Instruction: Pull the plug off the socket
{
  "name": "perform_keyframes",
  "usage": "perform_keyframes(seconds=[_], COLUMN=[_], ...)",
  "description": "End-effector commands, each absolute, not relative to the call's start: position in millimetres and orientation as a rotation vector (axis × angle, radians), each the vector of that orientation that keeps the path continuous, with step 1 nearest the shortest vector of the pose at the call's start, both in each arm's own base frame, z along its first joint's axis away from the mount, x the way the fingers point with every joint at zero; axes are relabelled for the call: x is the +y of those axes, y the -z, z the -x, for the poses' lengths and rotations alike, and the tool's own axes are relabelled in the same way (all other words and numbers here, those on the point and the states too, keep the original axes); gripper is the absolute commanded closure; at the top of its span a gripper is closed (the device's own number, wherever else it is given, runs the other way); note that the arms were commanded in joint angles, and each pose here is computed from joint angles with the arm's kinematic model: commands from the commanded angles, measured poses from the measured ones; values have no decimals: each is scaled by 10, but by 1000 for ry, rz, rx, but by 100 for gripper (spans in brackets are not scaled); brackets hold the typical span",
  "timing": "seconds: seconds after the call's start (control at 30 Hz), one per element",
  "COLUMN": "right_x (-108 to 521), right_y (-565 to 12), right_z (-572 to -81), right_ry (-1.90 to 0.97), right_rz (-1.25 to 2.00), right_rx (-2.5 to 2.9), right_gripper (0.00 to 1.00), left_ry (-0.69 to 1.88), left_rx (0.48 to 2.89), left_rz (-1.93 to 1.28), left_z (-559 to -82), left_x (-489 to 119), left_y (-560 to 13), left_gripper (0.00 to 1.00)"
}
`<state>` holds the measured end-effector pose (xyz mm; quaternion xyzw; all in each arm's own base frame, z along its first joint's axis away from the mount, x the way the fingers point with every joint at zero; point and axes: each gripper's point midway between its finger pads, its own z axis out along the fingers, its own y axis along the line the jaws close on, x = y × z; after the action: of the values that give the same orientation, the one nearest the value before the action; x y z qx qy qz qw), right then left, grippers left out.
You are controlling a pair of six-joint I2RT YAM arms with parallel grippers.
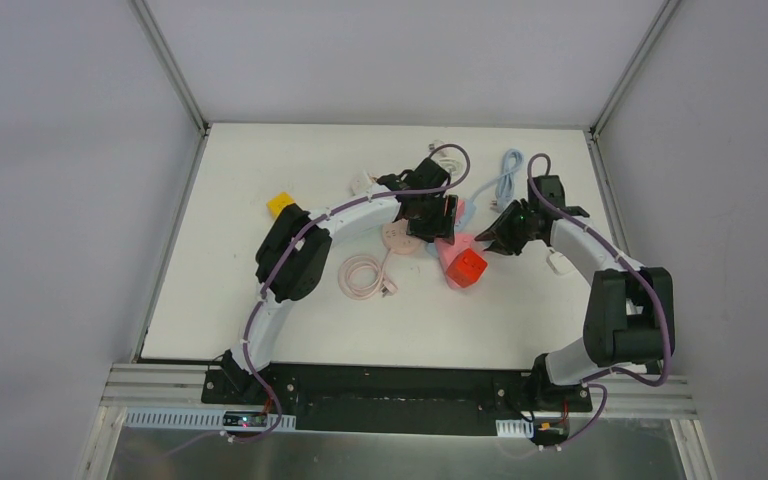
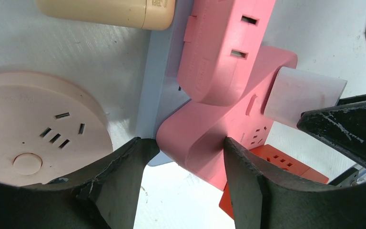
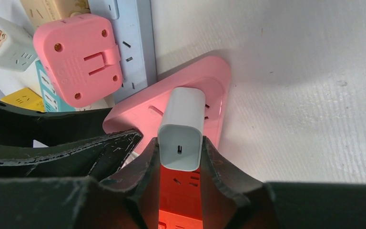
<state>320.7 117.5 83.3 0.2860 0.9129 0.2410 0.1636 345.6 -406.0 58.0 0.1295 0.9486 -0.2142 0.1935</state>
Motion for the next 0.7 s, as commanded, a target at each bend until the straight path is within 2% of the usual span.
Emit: perform_keyframes(seconds=[0.0,0.1,0.2,0.43,0.57,0.67], right_x=[1435,1213,1086,1273,1337,1350], right_y=[-1141,-934,-888,-1174,-1222,-1149], right_z=[-3319,-3307,-3288,-3213,-3197,-3269], right_ry=[-871,-549,-446,-698,-905,-852], right_rz=[-704,-724,-749,-525,-568,-656], right_rx=[2530,2599,2594,2508,2447,2511], right_gripper=[100,100,100,100,100,100], left_ry=[307,271,247,244,232,223], left_rx=[2837,2866,2860,2869,2874,2879], left_rz=[-457,-452,-461,-498,-509,-524], left_z=[-3136,-3102,-3114,-3116,-3102,-3091], left_x=[-3589,-3539,-3507,-3521,-3497,-3478], left_y=[-132,-164,-201,-224,-208,-191], left_gripper=[40,41,42,43,45,45])
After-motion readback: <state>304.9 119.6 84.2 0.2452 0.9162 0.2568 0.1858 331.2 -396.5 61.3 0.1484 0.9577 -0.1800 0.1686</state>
